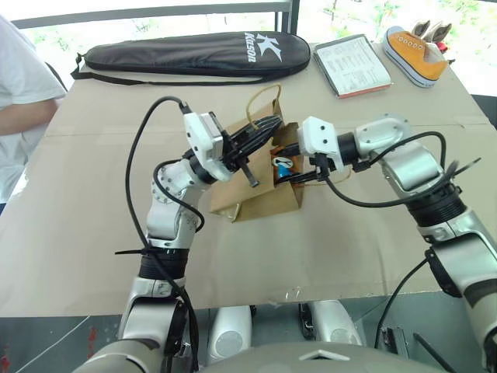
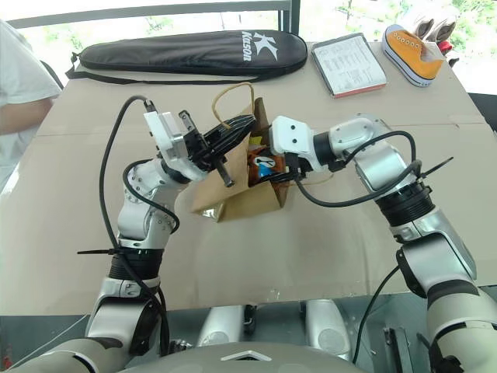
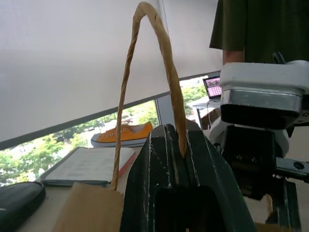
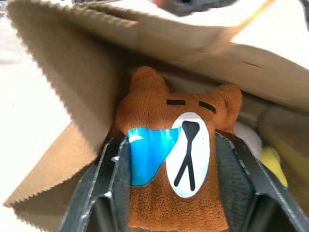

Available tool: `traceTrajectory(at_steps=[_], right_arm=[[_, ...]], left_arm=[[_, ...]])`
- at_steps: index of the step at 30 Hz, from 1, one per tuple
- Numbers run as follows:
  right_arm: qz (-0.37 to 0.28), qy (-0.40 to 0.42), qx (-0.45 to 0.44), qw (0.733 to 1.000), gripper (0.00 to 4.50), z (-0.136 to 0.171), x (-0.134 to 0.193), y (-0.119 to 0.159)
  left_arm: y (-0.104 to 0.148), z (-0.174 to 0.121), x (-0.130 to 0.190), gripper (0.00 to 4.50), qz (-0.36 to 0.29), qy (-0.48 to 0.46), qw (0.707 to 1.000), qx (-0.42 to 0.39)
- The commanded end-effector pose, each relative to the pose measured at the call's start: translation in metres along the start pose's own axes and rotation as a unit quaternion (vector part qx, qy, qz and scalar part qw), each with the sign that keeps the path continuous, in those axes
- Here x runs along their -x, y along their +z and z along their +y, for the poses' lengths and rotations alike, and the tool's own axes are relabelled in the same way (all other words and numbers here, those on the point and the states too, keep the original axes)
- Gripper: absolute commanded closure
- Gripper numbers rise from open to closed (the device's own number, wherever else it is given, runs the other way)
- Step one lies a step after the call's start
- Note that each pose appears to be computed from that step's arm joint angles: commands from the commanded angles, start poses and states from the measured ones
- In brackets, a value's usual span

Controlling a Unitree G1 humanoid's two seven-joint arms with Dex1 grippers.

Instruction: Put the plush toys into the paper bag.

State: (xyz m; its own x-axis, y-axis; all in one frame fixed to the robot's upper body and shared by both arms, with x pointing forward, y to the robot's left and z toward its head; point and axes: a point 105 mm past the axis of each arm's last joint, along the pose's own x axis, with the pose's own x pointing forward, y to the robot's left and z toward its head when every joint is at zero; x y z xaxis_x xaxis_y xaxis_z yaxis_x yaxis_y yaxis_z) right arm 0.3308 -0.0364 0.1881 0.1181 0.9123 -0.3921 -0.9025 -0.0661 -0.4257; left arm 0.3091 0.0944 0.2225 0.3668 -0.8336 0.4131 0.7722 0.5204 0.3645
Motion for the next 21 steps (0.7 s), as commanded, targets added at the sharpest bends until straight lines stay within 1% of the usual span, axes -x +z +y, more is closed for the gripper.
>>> traceTrajectory(at_steps=[1,3,5,7,10,12,13,14,15,16,17,18,21], right_arm=[[-0.008,-0.052,0.017,0.998,2.29,-0.009,0.019,0.011],[-0.005,-0.097,-0.01,0.995,2.29,-0.011,0.038,0.008],[-0.015,-0.111,-0.027,0.993,2.29,-0.006,0.047,0.012],[-0.028,-0.106,-0.038,0.993,2.29,-0.001,0.042,0.016],[-0.013,-0.088,-0.022,0.996,2.29,0.006,0.026,0.013],[-0.023,-0.084,-0.031,0.996,2.29,0.005,0.017,0.015],[-0.033,-0.066,-0.047,0.996,2.02,0.007,0.011,0.016],[-0.03,-0.034,-0.042,0.998,1.72,0.015,0.006,0.015],[-0.029,-0.039,-0.033,0.998,1.3,0.013,0.003,0.014],[-0.03,-0.052,-0.029,0.998,0.98,0.009,0.001,0.014],[-0.027,-0.053,-0.02,0.998,0.37,0.009,0.002,0.014],[-0.026,-0.055,-0.015,0.998,0.03,0.008,0.003,0.015],[-0.029,-0.067,-0.007,0.997,0.03,0.006,0.014,0.022]], left_arm=[[0.02,0.0,0.002,4.5,-0.024,-0.006,0.999,-0.022],[0.023,0.004,0.006,4.5,-0.024,0.0,1.0,-0.02],[0.024,0.007,0.008,4.5,-0.024,0.002,1.0,-0.018],[0.025,0.008,0.006,4.5,-0.028,0.002,1.0,-0.013],[0.024,0.003,0.002,4.5,-0.035,-0.009,0.999,-0.005],[0.023,0.002,-0.001,4.5,-0.036,-0.013,0.999,-0.003],[0.022,0.002,-0.003,4.5,-0.036,-0.016,0.999,-0.002],[0.022,0.001,-0.004,4.5,-0.037,-0.02,0.999,-0.002],[0.022,0.0,-0.005,4.5,-0.037,-0.024,0.999,-0.002],[0.022,0.0,-0.005,4.5,-0.036,-0.027,0.999,-0.002],[0.022,0.0,-0.005,4.5,-0.036,-0.028,0.999,-0.003],[0.022,0.0,-0.004,4.5,-0.035,-0.028,0.999,-0.003],[0.022,0.0,-0.001,4.5,-0.03,-0.024,0.999,-0.005]])
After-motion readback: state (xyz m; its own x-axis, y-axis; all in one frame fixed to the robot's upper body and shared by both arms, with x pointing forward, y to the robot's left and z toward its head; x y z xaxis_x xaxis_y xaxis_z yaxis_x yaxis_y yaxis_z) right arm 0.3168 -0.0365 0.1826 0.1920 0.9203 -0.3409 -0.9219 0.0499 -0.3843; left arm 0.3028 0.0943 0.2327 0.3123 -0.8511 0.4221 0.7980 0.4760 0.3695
